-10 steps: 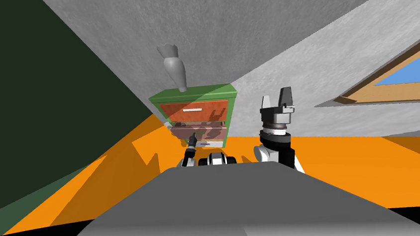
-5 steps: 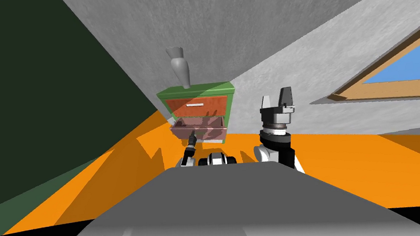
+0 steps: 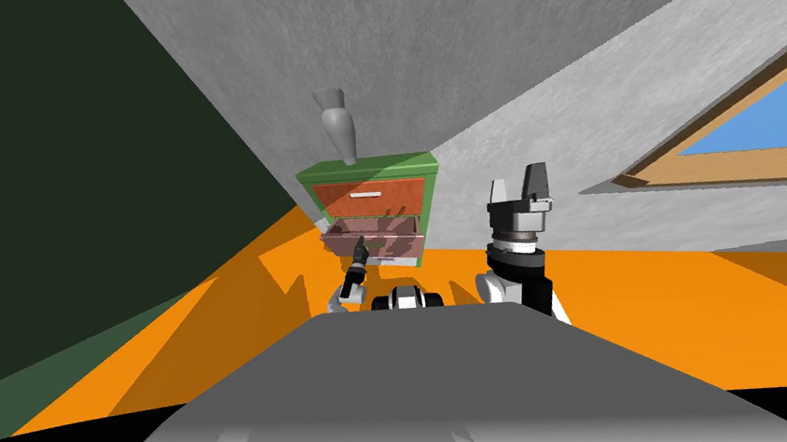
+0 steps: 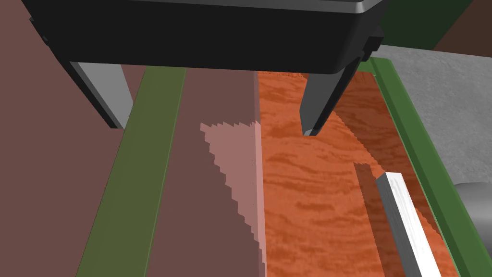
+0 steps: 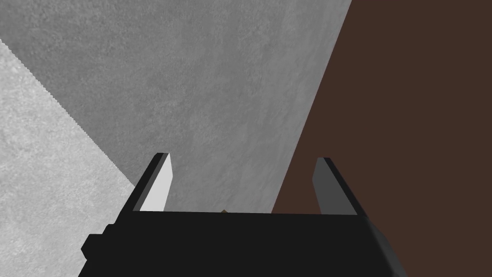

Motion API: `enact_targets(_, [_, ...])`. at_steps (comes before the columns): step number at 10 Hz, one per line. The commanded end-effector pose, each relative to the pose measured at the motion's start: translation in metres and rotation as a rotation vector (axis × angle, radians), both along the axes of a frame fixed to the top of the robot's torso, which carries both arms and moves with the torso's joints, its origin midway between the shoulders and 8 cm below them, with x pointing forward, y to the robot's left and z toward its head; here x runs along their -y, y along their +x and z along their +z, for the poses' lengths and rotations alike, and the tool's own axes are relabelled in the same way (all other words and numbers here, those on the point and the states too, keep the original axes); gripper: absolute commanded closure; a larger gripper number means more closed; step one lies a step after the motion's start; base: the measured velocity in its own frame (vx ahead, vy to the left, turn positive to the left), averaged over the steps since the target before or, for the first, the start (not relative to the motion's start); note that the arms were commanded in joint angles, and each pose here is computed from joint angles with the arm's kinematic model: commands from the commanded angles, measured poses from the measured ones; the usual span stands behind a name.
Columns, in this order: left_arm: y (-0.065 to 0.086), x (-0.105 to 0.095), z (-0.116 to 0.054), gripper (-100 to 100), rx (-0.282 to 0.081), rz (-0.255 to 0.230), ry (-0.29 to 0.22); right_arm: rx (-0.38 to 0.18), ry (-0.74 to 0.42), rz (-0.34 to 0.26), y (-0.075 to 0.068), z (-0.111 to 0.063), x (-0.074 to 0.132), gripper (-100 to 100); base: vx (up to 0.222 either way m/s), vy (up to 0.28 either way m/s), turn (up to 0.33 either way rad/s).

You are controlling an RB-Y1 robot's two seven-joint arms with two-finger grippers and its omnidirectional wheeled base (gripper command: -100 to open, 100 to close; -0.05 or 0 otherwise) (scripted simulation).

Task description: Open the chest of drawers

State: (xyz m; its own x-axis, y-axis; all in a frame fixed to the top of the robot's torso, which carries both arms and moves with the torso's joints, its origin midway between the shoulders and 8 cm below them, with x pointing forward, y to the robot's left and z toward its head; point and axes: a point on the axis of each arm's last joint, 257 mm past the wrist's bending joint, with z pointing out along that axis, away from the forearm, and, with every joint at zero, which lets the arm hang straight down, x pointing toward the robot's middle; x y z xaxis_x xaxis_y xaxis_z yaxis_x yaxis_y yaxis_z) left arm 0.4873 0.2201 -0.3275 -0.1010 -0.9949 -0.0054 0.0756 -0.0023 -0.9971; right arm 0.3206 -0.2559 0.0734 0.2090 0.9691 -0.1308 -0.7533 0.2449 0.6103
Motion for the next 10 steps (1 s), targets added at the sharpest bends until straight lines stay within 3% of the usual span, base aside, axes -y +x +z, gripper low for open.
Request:
enact_targets(1, [0.019,-0.001,0.014,-100,-0.002,-0.004,-0.001,0.000,0.000,0.000,0.000,0.000,0.000,0,-0.077,-0.018,0.018])
enact_targets(3, [0.033,0.000,0.027,-100,-0.002,-0.008,-0.002,0.000,0.000,0.000,0.000,0.000,0.000,0,-0.082,-0.005,0.009])
enact_targets(4, [0.025,-0.002,0.016,-100,-0.020,-0.006,-0.001,0.000,0.000,0.000,0.000,0.000,0.000,0,-0.027,-0.002,0.000])
enact_targets(5, [0.024,-0.002,0.014,0,-0.028,-0.006,-0.001,0.000,0.000,0.000,0.000,0.000,0.000,0,0.000,0.000,0.000])
enact_targets(10, [0.022,-0.003,0.007,0,-0.044,-0.004,0.001,0.000,0.000,0.000,0.000,0.000,0.000,0,0.000,0.000,0.000])
